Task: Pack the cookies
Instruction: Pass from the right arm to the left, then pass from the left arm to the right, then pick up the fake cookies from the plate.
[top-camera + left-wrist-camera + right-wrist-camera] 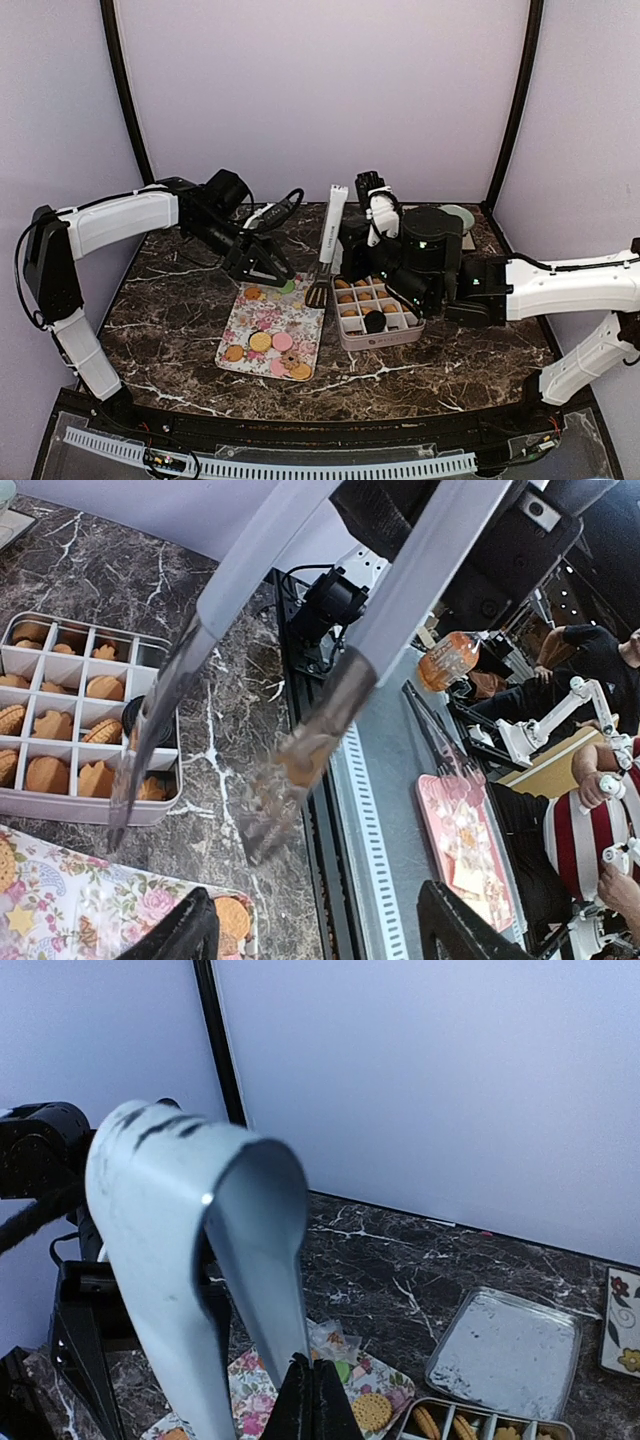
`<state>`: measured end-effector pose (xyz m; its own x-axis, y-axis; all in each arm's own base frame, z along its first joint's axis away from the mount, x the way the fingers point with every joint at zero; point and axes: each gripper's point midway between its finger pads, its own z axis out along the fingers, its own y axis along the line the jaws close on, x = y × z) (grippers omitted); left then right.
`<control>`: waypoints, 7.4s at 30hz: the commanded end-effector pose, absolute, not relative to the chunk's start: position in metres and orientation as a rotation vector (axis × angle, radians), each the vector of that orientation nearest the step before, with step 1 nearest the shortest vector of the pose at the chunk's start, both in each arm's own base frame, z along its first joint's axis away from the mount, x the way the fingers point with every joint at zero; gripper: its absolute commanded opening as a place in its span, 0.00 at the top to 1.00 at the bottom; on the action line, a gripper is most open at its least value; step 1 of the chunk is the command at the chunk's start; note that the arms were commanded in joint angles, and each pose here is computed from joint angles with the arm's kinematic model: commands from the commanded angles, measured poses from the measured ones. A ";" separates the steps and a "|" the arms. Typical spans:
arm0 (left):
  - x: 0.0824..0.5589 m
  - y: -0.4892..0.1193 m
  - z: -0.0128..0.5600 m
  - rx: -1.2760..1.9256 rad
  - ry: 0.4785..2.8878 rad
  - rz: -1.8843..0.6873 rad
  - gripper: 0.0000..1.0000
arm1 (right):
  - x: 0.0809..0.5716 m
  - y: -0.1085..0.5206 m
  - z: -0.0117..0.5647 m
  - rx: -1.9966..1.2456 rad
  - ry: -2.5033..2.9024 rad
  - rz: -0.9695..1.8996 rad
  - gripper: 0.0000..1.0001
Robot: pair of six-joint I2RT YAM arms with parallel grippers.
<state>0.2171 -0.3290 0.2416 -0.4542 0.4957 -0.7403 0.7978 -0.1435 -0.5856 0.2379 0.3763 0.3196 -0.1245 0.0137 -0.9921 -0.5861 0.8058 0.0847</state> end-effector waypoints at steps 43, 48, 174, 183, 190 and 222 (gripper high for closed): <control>0.173 -0.337 0.287 1.623 1.652 -1.656 1.00 | 0.210 0.370 0.336 -0.884 1.600 1.376 0.01; 0.170 -0.338 0.281 1.640 1.675 -1.637 1.00 | 0.207 0.393 0.343 -1.014 1.578 1.449 0.00; 0.292 -0.200 0.236 1.071 2.154 -1.115 0.03 | 0.251 0.294 0.307 -0.670 1.863 0.837 0.63; 0.321 -0.150 0.220 0.792 2.257 -1.141 0.01 | 0.260 0.400 0.309 -0.817 1.772 0.932 0.63; 0.315 -0.133 0.213 0.736 2.280 -1.130 0.01 | 0.238 0.489 0.277 -1.008 1.752 0.925 0.60; 0.307 -0.136 0.213 0.727 2.258 -1.194 0.01 | 0.213 0.525 0.265 -1.115 1.694 0.854 0.72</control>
<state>0.3145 -0.1345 0.2048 -0.7586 0.2354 -0.6076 0.6305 0.5004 -0.5933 0.2147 0.5205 0.2176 -0.2294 -0.3947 -0.8897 -0.9292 0.3609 0.0795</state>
